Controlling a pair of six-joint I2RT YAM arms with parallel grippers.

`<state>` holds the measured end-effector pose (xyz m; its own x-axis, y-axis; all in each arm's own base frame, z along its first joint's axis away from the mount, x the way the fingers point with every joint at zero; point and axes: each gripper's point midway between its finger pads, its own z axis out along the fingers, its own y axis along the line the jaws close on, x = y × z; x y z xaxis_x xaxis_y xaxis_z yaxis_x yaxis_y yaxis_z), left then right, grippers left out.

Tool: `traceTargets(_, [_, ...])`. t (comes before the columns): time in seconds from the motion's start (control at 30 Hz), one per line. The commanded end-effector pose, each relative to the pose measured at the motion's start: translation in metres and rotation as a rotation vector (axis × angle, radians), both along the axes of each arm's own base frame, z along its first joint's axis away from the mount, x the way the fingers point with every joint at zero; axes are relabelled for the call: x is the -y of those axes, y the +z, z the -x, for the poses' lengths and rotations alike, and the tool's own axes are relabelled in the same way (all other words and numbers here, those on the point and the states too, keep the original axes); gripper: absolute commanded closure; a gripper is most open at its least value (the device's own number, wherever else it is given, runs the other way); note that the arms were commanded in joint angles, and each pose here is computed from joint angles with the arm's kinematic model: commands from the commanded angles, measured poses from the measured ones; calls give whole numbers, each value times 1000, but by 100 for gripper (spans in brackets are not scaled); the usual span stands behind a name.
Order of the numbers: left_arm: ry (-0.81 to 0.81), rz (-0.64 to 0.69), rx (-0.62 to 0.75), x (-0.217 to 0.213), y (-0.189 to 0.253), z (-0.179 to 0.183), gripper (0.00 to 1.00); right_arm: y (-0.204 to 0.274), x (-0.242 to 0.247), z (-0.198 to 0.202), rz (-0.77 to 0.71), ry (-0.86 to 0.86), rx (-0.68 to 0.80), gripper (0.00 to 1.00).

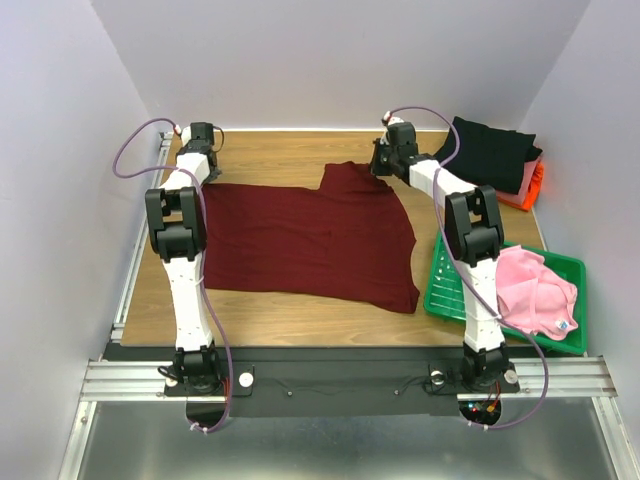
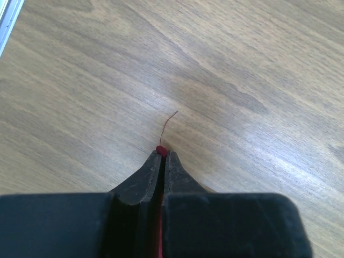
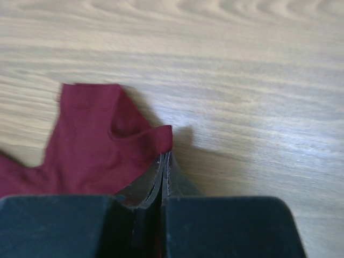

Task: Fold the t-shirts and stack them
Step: Fold the tshirt

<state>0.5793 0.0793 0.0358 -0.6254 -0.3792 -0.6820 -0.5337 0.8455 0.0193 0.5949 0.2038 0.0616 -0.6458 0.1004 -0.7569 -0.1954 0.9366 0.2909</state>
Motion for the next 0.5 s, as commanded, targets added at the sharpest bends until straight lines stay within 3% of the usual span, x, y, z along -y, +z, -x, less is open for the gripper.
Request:
traceTargets(0.0, [-16,-8,79,-4,41,-5,100,99,-9,-4,-65,23,189,100])
traceTargets(0.47, [-55,-7,132,2,75,11,100,96,-5,63,-86,101,114,100])
